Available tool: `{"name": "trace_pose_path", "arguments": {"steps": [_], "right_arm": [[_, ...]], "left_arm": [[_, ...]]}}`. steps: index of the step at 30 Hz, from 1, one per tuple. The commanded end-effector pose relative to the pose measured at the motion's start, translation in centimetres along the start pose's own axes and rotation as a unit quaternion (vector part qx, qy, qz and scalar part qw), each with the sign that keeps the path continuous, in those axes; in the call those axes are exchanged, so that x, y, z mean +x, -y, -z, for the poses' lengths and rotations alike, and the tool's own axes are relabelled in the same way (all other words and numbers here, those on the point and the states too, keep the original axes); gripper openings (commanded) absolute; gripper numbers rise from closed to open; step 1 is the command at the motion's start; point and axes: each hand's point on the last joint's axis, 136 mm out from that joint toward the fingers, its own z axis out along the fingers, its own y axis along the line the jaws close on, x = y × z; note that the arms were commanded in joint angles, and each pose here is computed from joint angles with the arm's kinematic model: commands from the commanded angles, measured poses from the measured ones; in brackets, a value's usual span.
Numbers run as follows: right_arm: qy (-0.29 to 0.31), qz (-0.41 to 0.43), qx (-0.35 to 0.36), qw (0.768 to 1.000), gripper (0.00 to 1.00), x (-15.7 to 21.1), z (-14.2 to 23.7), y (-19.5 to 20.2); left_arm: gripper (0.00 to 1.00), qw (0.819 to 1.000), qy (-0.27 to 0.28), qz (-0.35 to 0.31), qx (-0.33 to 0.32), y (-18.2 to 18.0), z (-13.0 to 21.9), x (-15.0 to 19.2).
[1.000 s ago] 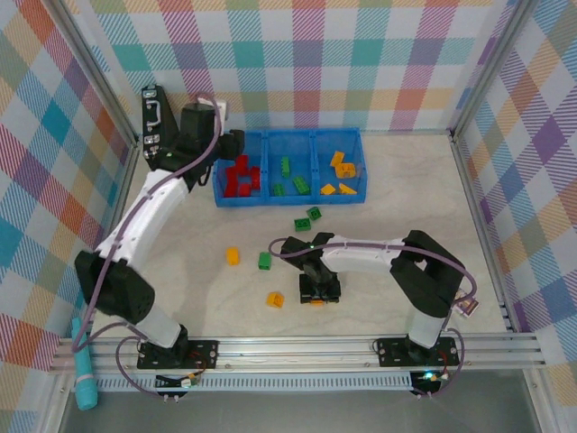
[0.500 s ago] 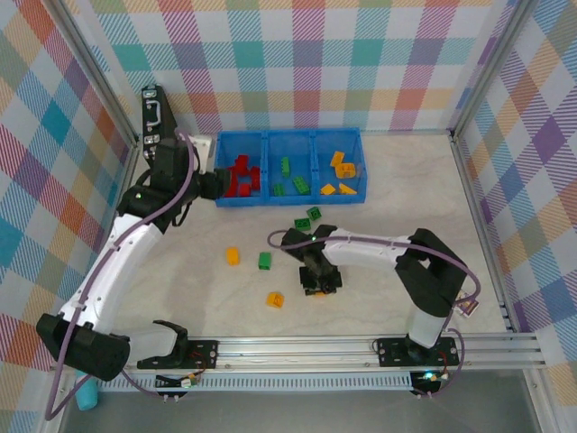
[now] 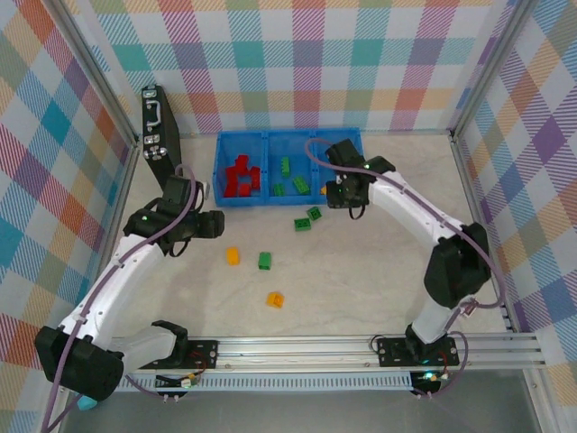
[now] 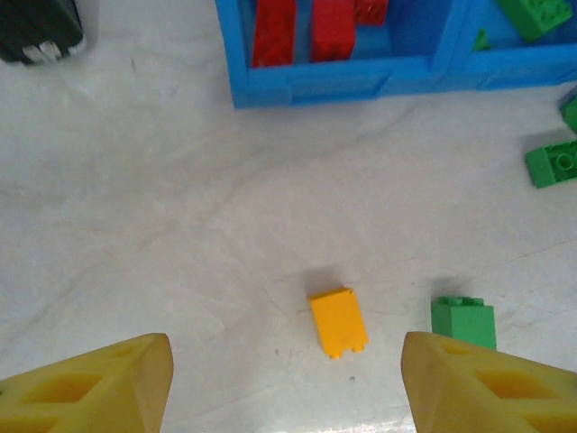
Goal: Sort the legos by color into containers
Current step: Place the lego in the container.
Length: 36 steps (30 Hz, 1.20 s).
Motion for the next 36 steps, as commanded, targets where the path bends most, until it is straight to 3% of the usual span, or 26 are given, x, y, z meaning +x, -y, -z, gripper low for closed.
{"name": "trace_pose_path", "arguments": {"steps": [1,9,15,20,23,30,36], "right_arm": [[0.038,0.064,0.008,0.997,0.33,-3.7,-2.0,-0.3],[0.085,0.040,0.017,0.995,0.34,-9.9,-6.5,1.1],[0.086,0.036,0.044,0.995,0.39,-11.5,-9.7,2.5],[0.077,0.028,0.040,0.996,0.49,-11.4,-11.2,2.7],[0.078,0.027,0.035,0.996,0.55,-11.6,-11.3,2.5],[0.097,0.021,0.016,0.995,0.59,-12.4,-9.5,2.0],[0.119,0.030,-0.001,0.992,0.63,-12.7,-6.4,1.7]], "left_arm": [[0.67,0.999,-0.020,0.035,-0.001,-0.4,-0.2,1.4],[0.67,0.998,-0.050,0.048,-0.007,-0.6,-0.6,2.9],[0.67,0.996,-0.069,0.060,0.003,-0.3,-1.5,4.2],[0.68,0.995,-0.074,0.062,0.003,-0.2,-1.7,4.3],[0.69,0.995,-0.075,0.062,0.000,-0.3,-2.1,4.3],[0.68,0.994,-0.076,0.083,-0.009,-0.4,-3.7,4.4],[0.61,0.991,-0.088,0.096,-0.006,0.1,-6.3,4.8]]}}
